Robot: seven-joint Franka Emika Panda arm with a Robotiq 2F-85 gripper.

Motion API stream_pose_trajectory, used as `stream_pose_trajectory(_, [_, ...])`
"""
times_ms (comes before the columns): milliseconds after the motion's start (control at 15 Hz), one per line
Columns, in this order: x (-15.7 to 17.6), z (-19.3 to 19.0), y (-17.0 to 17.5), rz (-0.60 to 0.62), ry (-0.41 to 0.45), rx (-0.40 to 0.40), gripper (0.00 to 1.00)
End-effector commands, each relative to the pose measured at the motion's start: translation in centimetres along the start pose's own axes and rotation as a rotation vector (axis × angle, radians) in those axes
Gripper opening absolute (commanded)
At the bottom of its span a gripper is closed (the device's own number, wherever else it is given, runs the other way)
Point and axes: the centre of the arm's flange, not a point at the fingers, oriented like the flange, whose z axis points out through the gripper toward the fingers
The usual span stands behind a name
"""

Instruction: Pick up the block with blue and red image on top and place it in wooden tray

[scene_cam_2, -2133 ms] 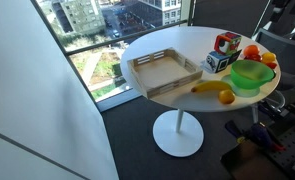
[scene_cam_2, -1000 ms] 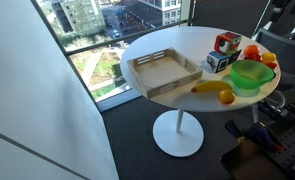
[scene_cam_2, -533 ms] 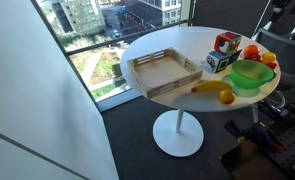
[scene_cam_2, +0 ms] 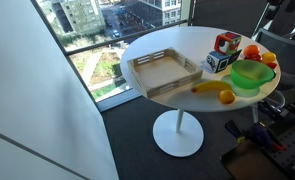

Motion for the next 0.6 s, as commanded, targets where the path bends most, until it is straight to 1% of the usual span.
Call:
stream_pose_trajectory(0, [2.4, -0.7, 0.3, 0.01, 0.007, -0.009, 1.0])
stream_pose_trajectory(533, [7.4, -1.2, 2.0, 0.049, 0.003, -0.004, 1.0])
